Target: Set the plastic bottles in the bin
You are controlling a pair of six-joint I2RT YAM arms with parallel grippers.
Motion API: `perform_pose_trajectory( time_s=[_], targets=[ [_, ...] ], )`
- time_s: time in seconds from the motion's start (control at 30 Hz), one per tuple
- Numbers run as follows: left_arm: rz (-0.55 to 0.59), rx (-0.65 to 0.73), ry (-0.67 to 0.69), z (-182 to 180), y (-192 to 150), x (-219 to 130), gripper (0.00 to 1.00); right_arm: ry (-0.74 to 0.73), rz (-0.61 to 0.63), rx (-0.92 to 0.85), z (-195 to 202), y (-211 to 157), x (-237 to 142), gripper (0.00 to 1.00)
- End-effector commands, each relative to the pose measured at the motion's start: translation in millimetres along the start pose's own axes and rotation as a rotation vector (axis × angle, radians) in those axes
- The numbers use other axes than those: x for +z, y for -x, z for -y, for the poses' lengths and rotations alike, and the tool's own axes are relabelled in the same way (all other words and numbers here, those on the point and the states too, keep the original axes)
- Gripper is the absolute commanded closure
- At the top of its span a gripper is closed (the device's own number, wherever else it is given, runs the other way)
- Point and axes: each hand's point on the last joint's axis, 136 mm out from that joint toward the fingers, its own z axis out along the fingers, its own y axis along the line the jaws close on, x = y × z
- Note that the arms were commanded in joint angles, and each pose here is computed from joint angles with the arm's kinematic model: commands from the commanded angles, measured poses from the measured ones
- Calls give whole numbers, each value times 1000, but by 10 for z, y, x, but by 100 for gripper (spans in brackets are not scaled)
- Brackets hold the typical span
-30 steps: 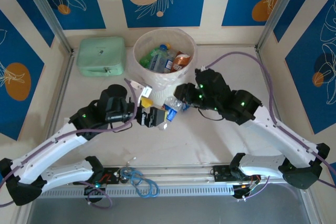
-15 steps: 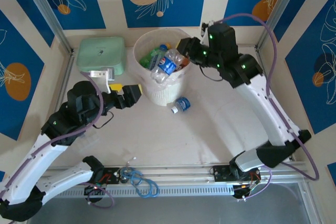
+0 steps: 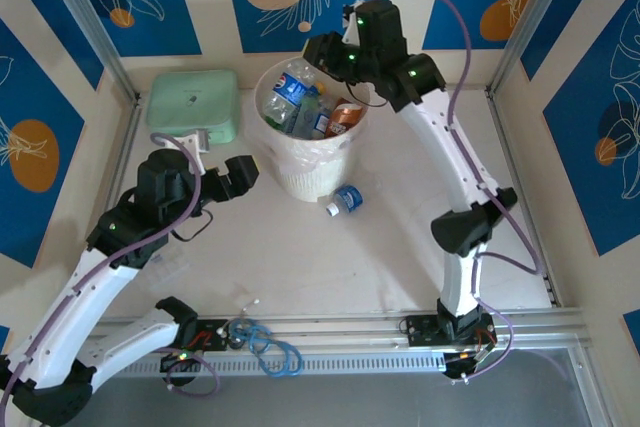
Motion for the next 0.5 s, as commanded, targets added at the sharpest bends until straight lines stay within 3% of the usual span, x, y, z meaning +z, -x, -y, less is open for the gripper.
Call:
perform_pose_trajectory(
  time_s=[0.0,0.17,0.47],
  targets=[
    [-27,0,-17,-20,-80,69,0,0,-51,-19,57,-22,109,71],
    [-52,9,-33,-31,-166,137,1,-9,-73,-13,166,-17,283,51],
    [-54,6,-48,-6,-164,129,1,-28,-53,-14,204,70,92,42]
  ],
)
